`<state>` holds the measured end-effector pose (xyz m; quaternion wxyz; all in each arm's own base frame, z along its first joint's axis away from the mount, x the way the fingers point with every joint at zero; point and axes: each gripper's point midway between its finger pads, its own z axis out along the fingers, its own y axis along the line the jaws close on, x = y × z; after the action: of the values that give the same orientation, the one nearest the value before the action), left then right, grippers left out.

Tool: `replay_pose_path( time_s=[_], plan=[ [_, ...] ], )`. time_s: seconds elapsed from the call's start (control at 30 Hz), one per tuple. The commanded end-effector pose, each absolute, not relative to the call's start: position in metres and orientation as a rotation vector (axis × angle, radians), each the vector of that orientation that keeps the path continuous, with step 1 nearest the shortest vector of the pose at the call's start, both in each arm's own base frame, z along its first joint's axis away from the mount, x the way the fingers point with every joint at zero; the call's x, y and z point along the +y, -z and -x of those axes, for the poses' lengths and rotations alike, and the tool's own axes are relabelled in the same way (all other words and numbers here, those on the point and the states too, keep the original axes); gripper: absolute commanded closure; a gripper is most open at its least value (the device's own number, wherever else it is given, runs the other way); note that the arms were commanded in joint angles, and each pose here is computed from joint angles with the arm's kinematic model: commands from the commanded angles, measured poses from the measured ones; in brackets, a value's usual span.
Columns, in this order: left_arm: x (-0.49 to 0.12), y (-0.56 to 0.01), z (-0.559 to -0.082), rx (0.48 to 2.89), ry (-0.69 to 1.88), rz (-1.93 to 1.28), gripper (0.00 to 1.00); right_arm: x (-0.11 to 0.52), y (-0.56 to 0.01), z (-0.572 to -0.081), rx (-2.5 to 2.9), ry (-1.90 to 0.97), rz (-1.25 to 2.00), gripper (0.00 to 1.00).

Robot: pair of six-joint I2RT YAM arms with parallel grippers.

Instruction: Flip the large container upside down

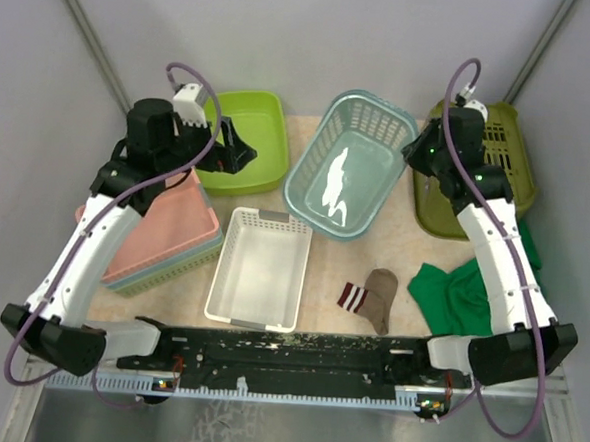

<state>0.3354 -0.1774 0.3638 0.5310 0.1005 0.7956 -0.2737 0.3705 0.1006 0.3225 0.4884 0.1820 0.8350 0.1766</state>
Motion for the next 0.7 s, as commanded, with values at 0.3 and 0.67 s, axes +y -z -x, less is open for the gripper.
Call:
replay_pose_path(
  time_s=[0.3,0.67],
  plan=[
    [-0.249,-0.226,-0.289,2.314,0.830,-0.405,0.01,0.066,-0.298,-0.411,2.185,-0.191,-0.113,1.00],
    [-0.246,-0.134,-0.257,2.550,0.716,-0.323,0.01,0.055,-0.262,-0.457,2.229,-0.038,-0.042,0.55]
  ],
)
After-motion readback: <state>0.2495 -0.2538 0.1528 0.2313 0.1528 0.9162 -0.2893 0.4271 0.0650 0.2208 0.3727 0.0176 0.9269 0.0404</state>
